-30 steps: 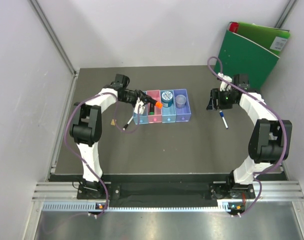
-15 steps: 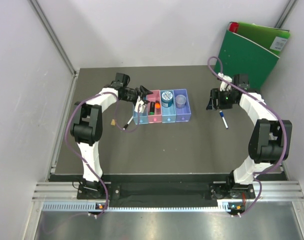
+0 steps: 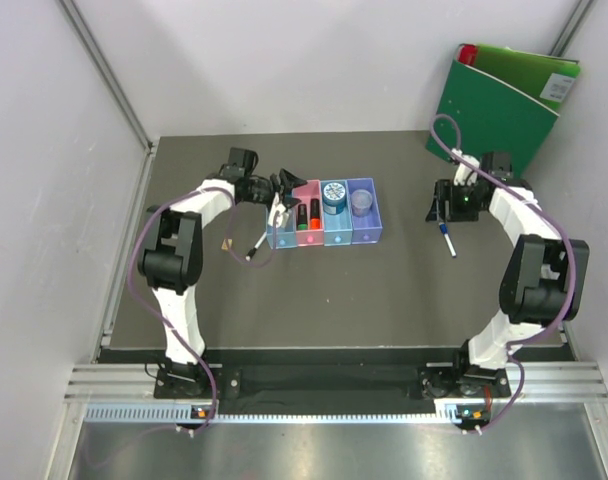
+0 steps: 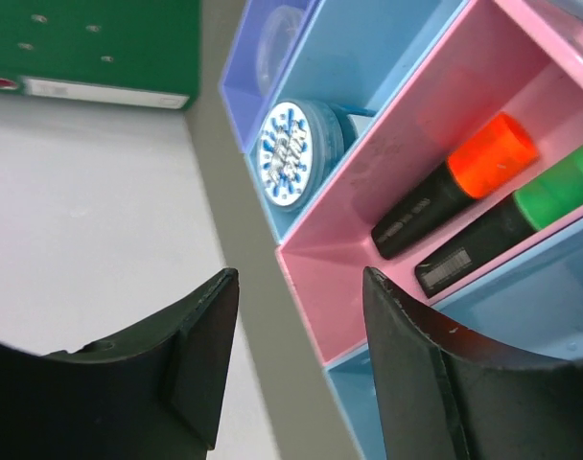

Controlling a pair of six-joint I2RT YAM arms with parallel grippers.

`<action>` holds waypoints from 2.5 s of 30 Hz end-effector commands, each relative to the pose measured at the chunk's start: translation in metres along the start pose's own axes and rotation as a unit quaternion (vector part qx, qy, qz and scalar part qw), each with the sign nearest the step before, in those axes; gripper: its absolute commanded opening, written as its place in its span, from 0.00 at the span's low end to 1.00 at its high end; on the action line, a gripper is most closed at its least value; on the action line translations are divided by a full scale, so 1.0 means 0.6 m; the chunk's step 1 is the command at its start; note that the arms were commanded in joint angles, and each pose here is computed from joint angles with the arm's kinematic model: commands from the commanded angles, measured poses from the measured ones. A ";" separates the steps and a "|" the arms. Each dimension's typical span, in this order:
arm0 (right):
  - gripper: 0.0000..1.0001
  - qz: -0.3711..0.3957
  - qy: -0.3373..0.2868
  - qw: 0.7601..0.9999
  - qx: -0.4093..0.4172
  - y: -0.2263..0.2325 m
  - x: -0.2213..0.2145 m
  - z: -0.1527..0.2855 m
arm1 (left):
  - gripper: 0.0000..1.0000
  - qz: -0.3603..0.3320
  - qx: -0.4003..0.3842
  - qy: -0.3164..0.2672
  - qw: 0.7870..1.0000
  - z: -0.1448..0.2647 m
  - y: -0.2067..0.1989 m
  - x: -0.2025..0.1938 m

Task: Sort the stationery into containers
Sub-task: Place the pen in the storage box, then pick up the pen from the center of the board.

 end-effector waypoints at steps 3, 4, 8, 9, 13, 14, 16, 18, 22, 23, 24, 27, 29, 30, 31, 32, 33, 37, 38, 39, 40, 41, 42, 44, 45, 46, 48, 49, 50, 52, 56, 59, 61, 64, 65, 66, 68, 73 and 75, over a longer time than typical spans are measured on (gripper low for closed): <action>0.66 0.007 0.003 1.000 -0.025 -0.030 -0.014 -0.008 | 0.61 -0.266 0.115 0.071 0.954 0.078 0.145 0.070; 0.66 0.007 0.005 1.000 -0.030 -0.033 -0.015 -0.010 | 0.62 -0.248 0.125 0.087 0.957 0.093 0.150 0.085; 0.65 0.005 0.011 0.999 -0.051 -0.045 -0.023 -0.023 | 0.63 -0.078 0.174 0.177 0.966 0.144 0.157 0.107; 0.65 0.004 0.011 0.998 -0.061 -0.049 -0.024 -0.025 | 0.63 -0.037 0.170 0.190 0.966 0.149 0.143 0.111; 0.64 0.010 0.010 0.996 -0.090 -0.066 -0.024 -0.039 | 0.64 0.114 0.180 0.243 0.946 0.188 0.124 0.151; 0.64 0.013 0.007 0.995 -0.095 -0.068 -0.020 -0.040 | 0.64 0.160 0.185 0.250 0.937 0.191 0.114 0.158; 0.64 0.021 0.005 0.994 -0.109 -0.078 -0.015 -0.048 | 0.64 0.214 0.168 0.250 0.929 0.195 0.088 0.183; 0.64 0.024 0.001 0.993 -0.117 -0.083 -0.010 -0.053 | 0.64 0.266 0.156 0.244 0.919 0.195 0.063 0.205; 0.64 0.025 0.003 0.992 -0.125 -0.093 -0.007 -0.069 | 0.64 0.344 0.126 0.242 0.899 0.192 0.021 0.229; 0.63 0.027 0.000 0.992 -0.127 -0.094 -0.005 -0.072 | 0.63 0.372 0.116 0.241 0.889 0.190 0.010 0.235; 0.63 0.029 -0.001 0.992 -0.126 -0.094 -0.004 -0.074 | 0.63 0.380 0.111 0.243 0.885 0.190 0.004 0.237; 0.59 0.031 0.002 0.991 -0.128 -0.097 -0.004 -0.083 | 0.63 0.411 0.105 0.251 0.870 0.189 -0.015 0.244; 0.56 0.037 0.002 0.991 -0.131 -0.096 -0.002 -0.088 | 0.63 0.422 0.097 0.254 0.865 0.188 -0.028 0.249; 0.56 0.039 0.003 0.991 -0.130 -0.096 -0.001 -0.093 | 0.63 0.423 0.097 0.254 0.864 0.189 -0.029 0.252; 0.54 0.041 0.002 0.991 -0.131 -0.095 0.002 -0.095 | 0.62 0.429 0.093 0.253 0.862 0.188 -0.033 0.255; 0.51 0.045 0.003 0.991 -0.130 -0.091 0.002 -0.100 | 0.62 0.436 0.086 0.254 0.859 0.188 -0.040 0.258; 0.50 0.048 0.005 0.990 -0.130 -0.089 0.002 -0.104 | 0.62 0.438 0.084 0.254 0.858 0.189 -0.042 0.261; 0.40 0.068 0.003 0.990 -0.124 -0.068 0.012 -0.118 | 0.61 0.454 0.074 0.261 0.849 0.191 -0.056 0.271; 0.35 0.072 0.004 0.990 -0.122 -0.060 0.012 -0.121 | 0.61 0.456 0.070 0.262 0.848 0.191 -0.059 0.273; 0.32 0.075 0.005 0.990 -0.121 -0.057 0.012 -0.124 | 0.61 0.461 0.065 0.264 0.845 0.192 -0.063 0.275; 0.24 0.079 0.005 0.989 -0.122 -0.054 0.011 -0.126 | 0.61 0.465 0.061 0.264 0.843 0.191 -0.066 0.277; 0.20 0.085 0.007 0.989 -0.120 -0.046 0.010 -0.129 | 0.61 0.467 0.060 0.266 0.841 0.192 -0.067 0.278; 0.16 0.088 0.006 0.989 -0.119 -0.042 0.010 -0.127 | 0.61 0.471 0.058 0.269 0.838 0.193 -0.069 0.278; 0.03 0.089 0.009 0.989 -0.120 -0.039 0.004 -0.128 | 0.60 0.484 0.050 0.270 0.830 0.193 -0.076 0.282; 0.01 0.088 0.005 0.989 -0.120 -0.037 0.006 -0.122 | 0.60 0.489 0.045 0.271 0.828 0.192 -0.080 0.283; 0.00 0.087 0.006 0.989 -0.121 -0.036 0.003 -0.120 | 0.59 0.498 0.037 0.272 0.823 0.192 -0.086 0.287; 0.00 0.091 0.001 0.988 -0.123 -0.033 0.004 -0.110 | 0.59 0.506 0.031 0.271 0.818 0.191 -0.092 0.290; 0.00 0.092 0.000 0.988 -0.126 -0.033 0.003 -0.106 | 0.59 0.511 0.026 0.270 0.816 0.191 -0.095 0.293; 0.00 0.093 -0.002 0.987 -0.128 -0.029 0.005 -0.097 | 0.59 0.515 0.022 0.268 0.814 0.190 -0.098 0.295; 0.00 0.098 -0.010 0.987 -0.130 -0.025 0.014 -0.083 | 0.58 0.524 0.013 0.259 0.811 0.188 -0.101 0.299; 0.00 0.121 -0.047 0.983 -0.131 -0.003 0.044 -0.029 | 0.56 0.555 -0.029 0.246 0.794 0.183 -0.119 0.308; 0.00 0.131 -0.085 0.979 -0.130 0.016 0.080 0.010 | 0.55 0.575 -0.050 0.243 0.780 0.175 -0.132 0.304; 0.00 0.133 -0.116 0.976 -0.124 0.033 0.110 0.035 | 0.53 0.594 -0.063 0.252 0.762 0.168 -0.147 0.294; 0.00 0.124 -0.158 0.973 -0.113 0.056 0.146 0.071 | 0.50 0.608 -0.072 0.264 0.745 0.157 -0.163 0.275; 0.00 0.119 -0.167 0.973 -0.109 0.062 0.153 0.080 | 0.49 0.609 -0.072 0.273 0.741 0.156 -0.166 0.269; 0.00 0.118 -0.175 0.972 -0.106 0.069 0.162 0.088 | 0.49 0.610 -0.063 0.277 0.740 0.152 -0.165 0.260; 0.00 0.114 -0.183 0.971 -0.100 0.076 0.168 0.097 | 0.49 0.613 -0.060 0.282 0.736 0.147 -0.170 0.249; 0.00 0.114 -0.186 0.971 -0.100 0.080 0.170 0.103 | 0.49 0.604 -0.022 0.299 0.738 0.143 -0.168 0.217; 0.00 0.114 -0.185 0.971 -0.101 0.079 0.168 0.102 | 0.48 0.603 -0.012 0.310 0.735 0.147 -0.169 0.209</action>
Point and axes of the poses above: each gripper's point midway between its finger pads, its own z axis back along the fingers, its own y axis along the line the jaws close on, x = y × z, the point moved 9 cm from there along z, back along the fingers, and after that the axes turned 10 degrees about -z, right-handed, at the moved point
